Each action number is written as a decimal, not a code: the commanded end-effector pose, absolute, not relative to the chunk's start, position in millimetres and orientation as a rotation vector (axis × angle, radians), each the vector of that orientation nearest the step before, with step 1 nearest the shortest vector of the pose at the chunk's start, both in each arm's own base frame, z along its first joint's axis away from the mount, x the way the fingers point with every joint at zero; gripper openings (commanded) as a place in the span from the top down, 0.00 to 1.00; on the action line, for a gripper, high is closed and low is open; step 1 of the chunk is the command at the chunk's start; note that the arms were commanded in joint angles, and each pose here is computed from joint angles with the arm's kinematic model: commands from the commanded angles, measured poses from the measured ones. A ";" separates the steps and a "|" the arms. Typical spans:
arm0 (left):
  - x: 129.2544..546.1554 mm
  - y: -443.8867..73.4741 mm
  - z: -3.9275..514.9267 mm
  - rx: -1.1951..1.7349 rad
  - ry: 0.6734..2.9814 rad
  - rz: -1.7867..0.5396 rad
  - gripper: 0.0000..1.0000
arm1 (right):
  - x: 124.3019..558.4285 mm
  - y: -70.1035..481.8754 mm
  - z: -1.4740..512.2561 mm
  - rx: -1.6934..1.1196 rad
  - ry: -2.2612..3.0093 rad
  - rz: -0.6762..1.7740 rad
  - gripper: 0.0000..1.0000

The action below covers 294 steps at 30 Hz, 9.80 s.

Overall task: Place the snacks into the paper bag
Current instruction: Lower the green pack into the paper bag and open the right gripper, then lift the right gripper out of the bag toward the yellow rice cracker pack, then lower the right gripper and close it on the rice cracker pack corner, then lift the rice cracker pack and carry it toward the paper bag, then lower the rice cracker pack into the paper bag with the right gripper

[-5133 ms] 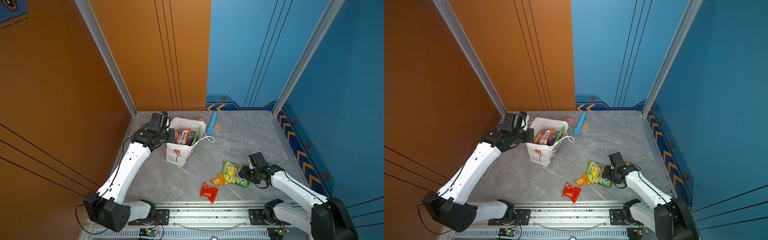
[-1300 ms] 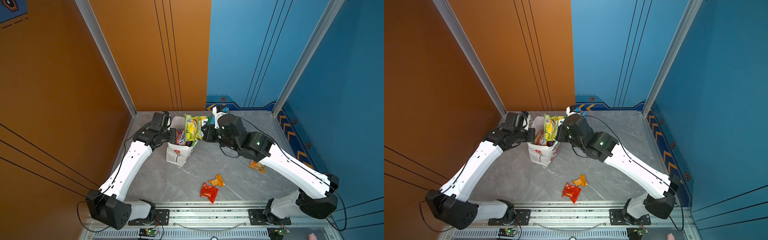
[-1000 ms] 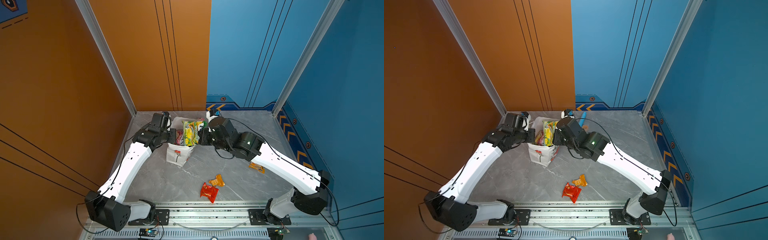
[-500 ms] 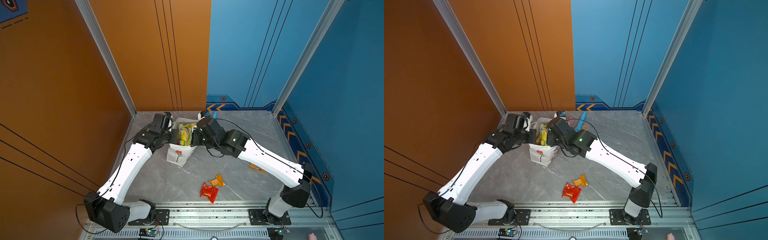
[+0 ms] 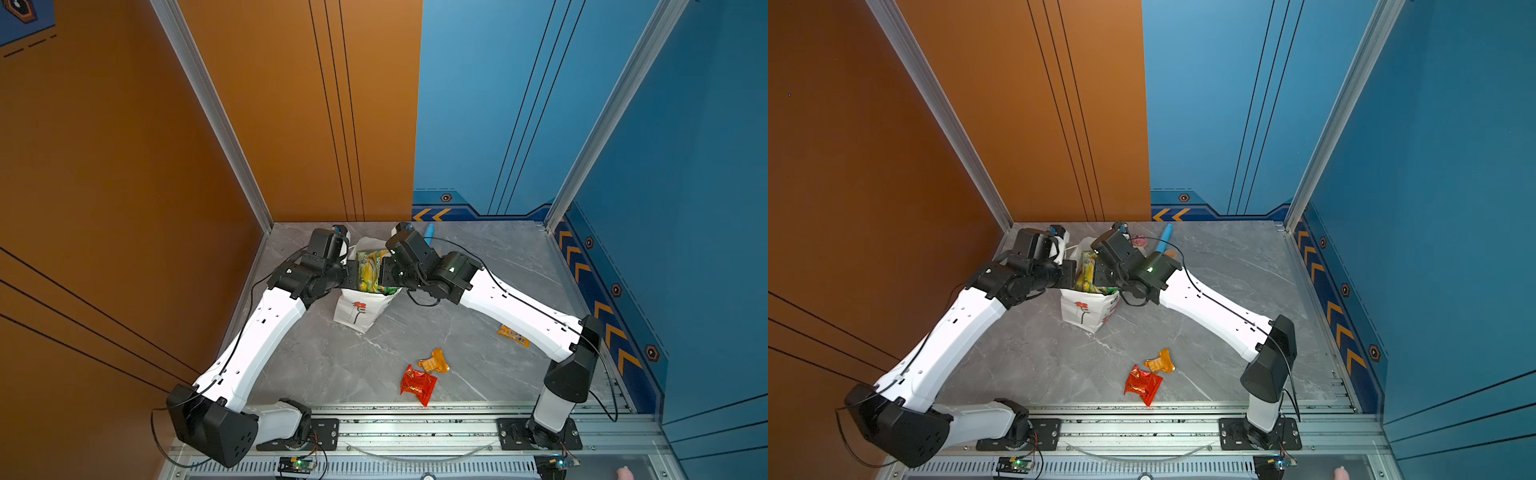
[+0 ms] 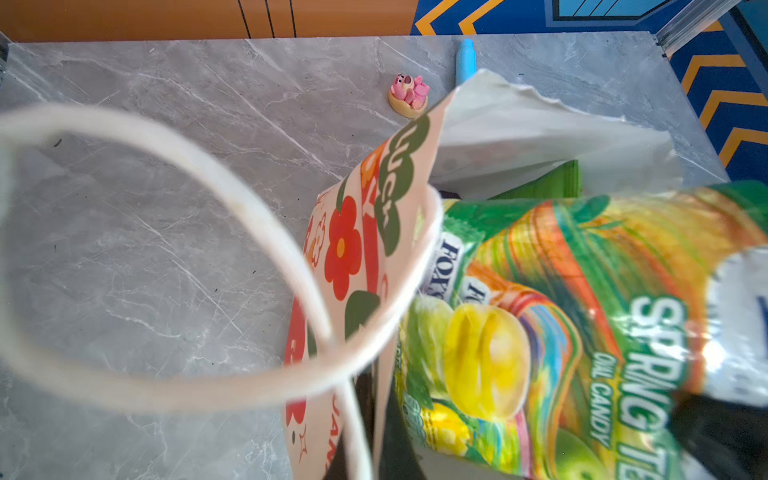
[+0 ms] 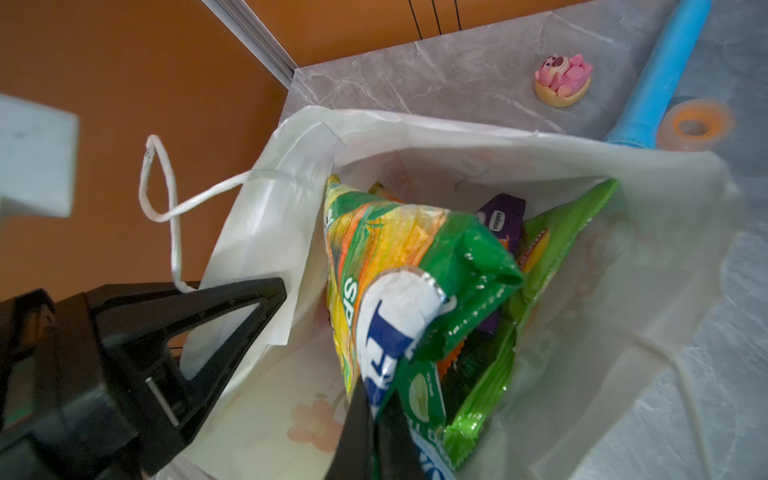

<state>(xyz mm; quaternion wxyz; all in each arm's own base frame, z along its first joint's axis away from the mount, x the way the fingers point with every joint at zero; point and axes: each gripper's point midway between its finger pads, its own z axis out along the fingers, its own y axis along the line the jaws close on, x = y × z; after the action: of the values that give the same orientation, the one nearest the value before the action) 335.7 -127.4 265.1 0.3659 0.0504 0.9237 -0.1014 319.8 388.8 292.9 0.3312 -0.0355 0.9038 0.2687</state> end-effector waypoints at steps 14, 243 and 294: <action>336.6 -138.8 291.3 0.181 2.265 -0.313 1.00 | 340.5 406.6 296.0 -0.066 2.341 0.697 1.00; 340.9 -132.0 283.9 0.165 2.282 -0.244 1.00 | 291.5 83.6 177.6 0.515 2.487 0.629 0.95; 338.7 -133.5 289.1 0.169 2.269 -0.265 1.00 | 327.3 368.1 320.0 -0.216 2.308 0.917 0.98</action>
<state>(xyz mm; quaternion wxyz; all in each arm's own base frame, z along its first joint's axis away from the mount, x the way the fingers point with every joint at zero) 334.8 -128.4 263.3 0.3691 0.0560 0.9234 -0.0897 327.3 359.0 307.9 0.3120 -0.0744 0.8852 0.3369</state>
